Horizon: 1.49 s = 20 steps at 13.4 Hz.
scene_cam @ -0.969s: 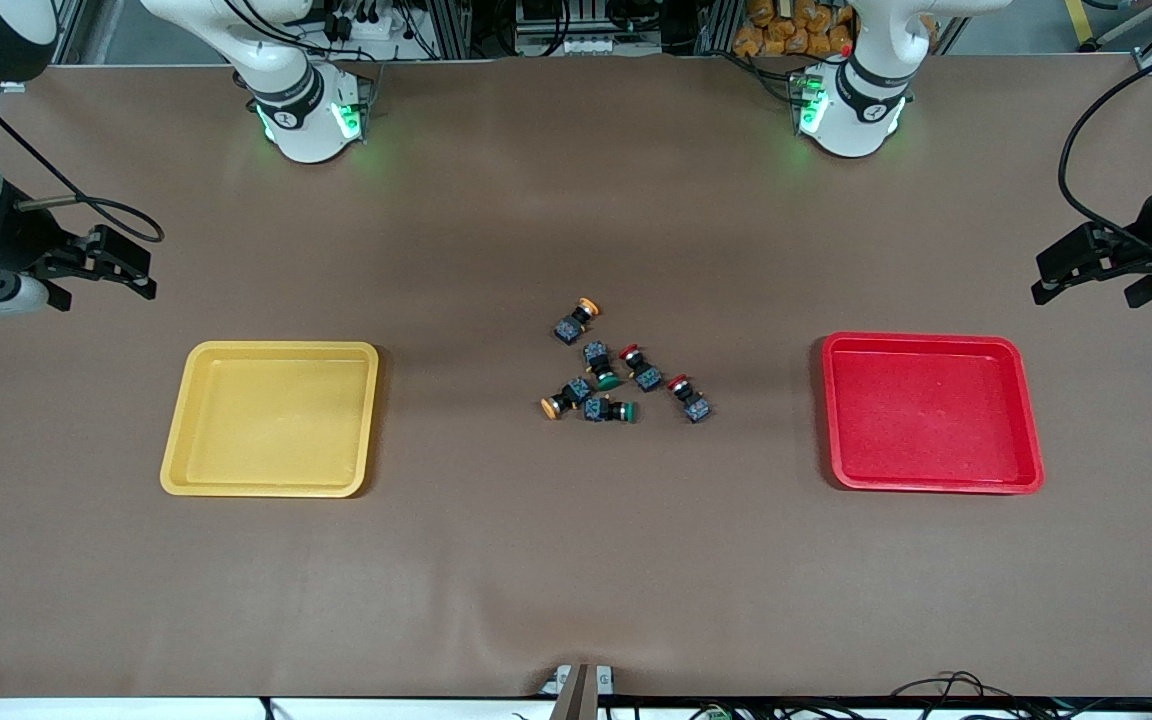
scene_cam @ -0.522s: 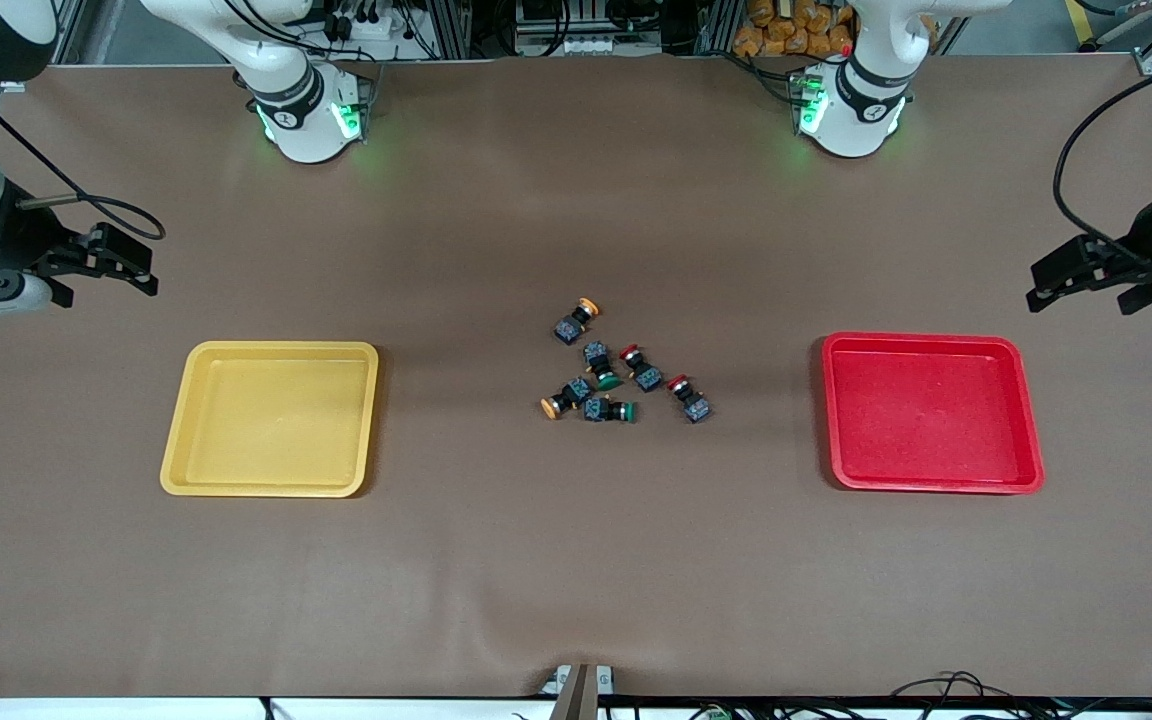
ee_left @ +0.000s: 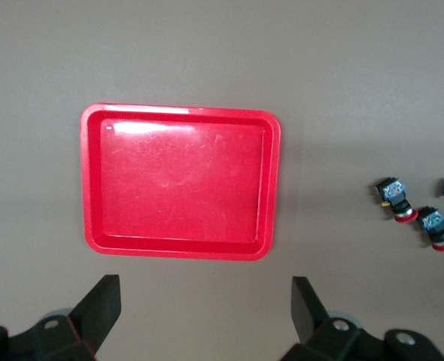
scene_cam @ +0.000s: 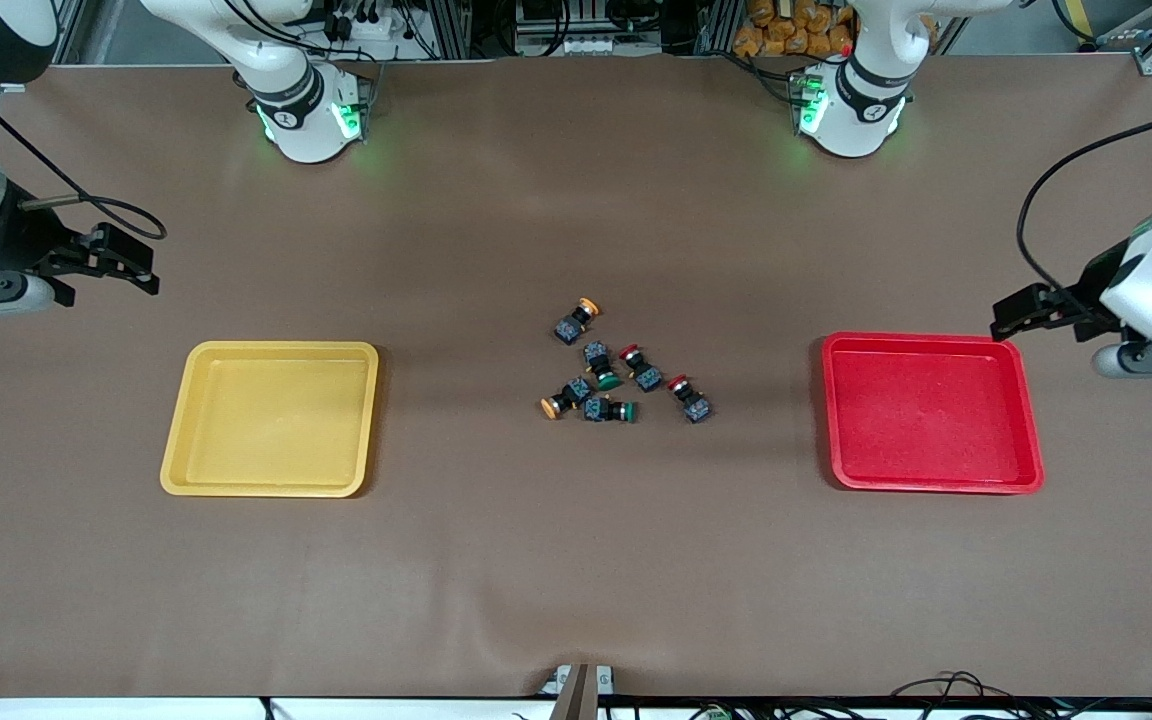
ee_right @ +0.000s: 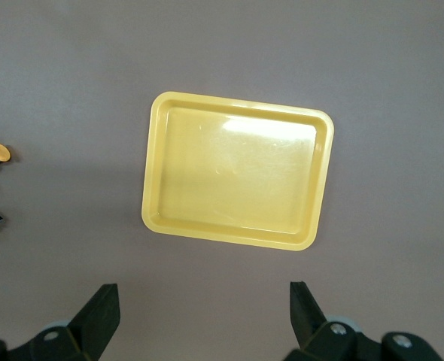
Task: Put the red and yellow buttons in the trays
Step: 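Reach the left gripper toward a red-capped button in the pile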
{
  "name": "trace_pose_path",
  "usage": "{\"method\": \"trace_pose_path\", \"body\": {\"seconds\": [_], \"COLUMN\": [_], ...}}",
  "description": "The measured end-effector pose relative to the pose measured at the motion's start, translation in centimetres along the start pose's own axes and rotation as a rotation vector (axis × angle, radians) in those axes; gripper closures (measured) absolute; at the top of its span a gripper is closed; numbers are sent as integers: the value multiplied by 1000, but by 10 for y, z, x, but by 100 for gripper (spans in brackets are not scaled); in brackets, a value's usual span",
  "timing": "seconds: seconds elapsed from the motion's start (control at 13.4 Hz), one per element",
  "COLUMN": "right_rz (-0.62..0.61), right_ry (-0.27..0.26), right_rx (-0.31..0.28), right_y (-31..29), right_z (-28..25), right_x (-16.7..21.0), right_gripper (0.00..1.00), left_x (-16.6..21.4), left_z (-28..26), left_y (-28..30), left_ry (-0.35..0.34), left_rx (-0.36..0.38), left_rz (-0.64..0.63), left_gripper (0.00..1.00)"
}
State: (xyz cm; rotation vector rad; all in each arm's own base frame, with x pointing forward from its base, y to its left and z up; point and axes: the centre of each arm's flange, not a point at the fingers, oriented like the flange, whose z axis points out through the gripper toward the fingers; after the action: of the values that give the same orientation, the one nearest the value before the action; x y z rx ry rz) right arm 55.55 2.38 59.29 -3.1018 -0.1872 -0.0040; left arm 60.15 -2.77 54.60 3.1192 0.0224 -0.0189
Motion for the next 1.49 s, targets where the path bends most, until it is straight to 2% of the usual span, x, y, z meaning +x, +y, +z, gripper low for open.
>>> {"method": "trace_pose_path", "body": {"seconds": [0.37,0.67,1.12,1.49], "right_rz": [0,1,0,-5], "right_ry": [-1,-3,-16,-71], "right_rx": [0,0,2,9], "right_y": [0,0,0,-1], "right_z": [0,1,5,34], "right_x": [0,0,1,13], "right_gripper": [0,0,0,0], "left_x": [4,10,3,-2], "left_z": [35,74,187,262], "left_y": [20,75,193,237], "left_ry": [-9,-26,-59,-64], "left_rx": [-1,-2,130,145], "left_rz": [-57,-182,-301,-389], "left_gripper": [0,0,0,0]}}
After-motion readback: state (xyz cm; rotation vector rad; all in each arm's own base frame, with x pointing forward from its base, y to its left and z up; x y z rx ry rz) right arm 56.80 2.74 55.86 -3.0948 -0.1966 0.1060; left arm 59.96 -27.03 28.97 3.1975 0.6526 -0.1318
